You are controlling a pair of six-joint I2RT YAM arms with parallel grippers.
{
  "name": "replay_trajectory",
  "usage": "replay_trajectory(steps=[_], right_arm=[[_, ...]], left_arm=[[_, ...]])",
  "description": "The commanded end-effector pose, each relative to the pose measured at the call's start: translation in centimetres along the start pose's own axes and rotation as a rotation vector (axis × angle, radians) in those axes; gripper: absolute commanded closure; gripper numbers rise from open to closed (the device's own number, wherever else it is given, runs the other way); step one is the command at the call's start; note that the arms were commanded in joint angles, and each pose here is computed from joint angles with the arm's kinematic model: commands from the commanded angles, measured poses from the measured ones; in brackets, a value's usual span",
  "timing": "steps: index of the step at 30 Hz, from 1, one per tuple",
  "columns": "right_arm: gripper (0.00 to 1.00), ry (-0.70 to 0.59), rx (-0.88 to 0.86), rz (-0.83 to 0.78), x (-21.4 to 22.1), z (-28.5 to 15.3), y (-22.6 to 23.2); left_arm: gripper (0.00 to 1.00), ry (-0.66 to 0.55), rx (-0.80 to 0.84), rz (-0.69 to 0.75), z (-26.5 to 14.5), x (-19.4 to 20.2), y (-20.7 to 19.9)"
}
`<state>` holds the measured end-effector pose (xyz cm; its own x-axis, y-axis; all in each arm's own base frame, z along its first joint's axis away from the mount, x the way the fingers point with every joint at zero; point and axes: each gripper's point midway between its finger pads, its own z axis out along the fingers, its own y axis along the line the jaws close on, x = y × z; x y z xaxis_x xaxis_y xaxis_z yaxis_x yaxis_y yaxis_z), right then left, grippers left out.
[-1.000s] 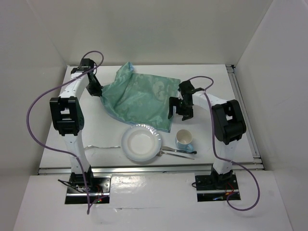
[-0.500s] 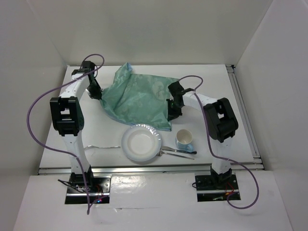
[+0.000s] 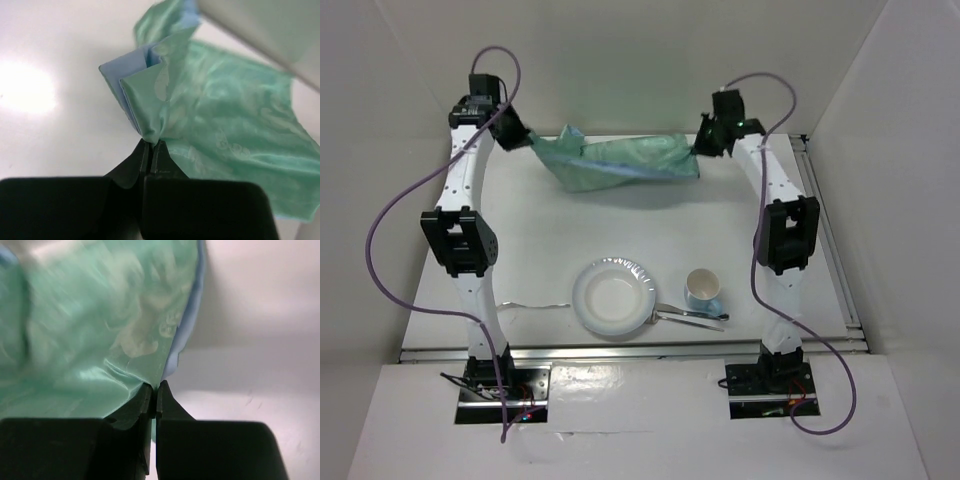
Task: Set the dinner table for one person
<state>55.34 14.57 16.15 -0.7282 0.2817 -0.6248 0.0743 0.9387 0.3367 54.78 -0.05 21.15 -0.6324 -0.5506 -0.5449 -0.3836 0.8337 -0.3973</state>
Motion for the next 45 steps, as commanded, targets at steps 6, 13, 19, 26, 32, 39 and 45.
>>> replay_trajectory(steps=[6, 13, 19, 26, 32, 39, 45], right_arm=[[1.0, -0.18, -0.018, 0.01, -5.7, -5.3, -1.2], [1.0, -0.169, 0.028, 0.088, -0.6, -8.1, -4.9], [1.0, -0.166, -0.041, 0.078, -1.2, -9.2, -3.8], [1.0, -0.174, -0.125, 0.062, -5.1, -7.9, -1.5], [1.0, -0.312, -0.223, 0.046, -11.9, -14.2, 1.6], [1.0, -0.394, -0.26, 0.031, -11.4, -21.1, 2.3], [1.0, -0.443, -0.245, 0.024, -10.5, -26.0, 1.8]], left_arm=[[1.0, -0.137, 0.25, -0.036, -7.8, -2.4, -4.7], [1.0, -0.035, 0.232, -0.061, -7.5, 3.5, -2.0], [1.0, -0.031, 0.217, -0.04, -7.7, 3.6, -1.7], [1.0, -0.028, 0.258, -0.015, -7.3, 1.2, -4.1], [1.0, -0.14, 0.436, 0.14, -14.1, -3.2, -9.0], [1.0, -0.199, 0.517, 0.177, -20.0, -2.7, -9.7], [1.0, -0.26, 0.499, 0.199, -23.6, -3.3, -8.5]])
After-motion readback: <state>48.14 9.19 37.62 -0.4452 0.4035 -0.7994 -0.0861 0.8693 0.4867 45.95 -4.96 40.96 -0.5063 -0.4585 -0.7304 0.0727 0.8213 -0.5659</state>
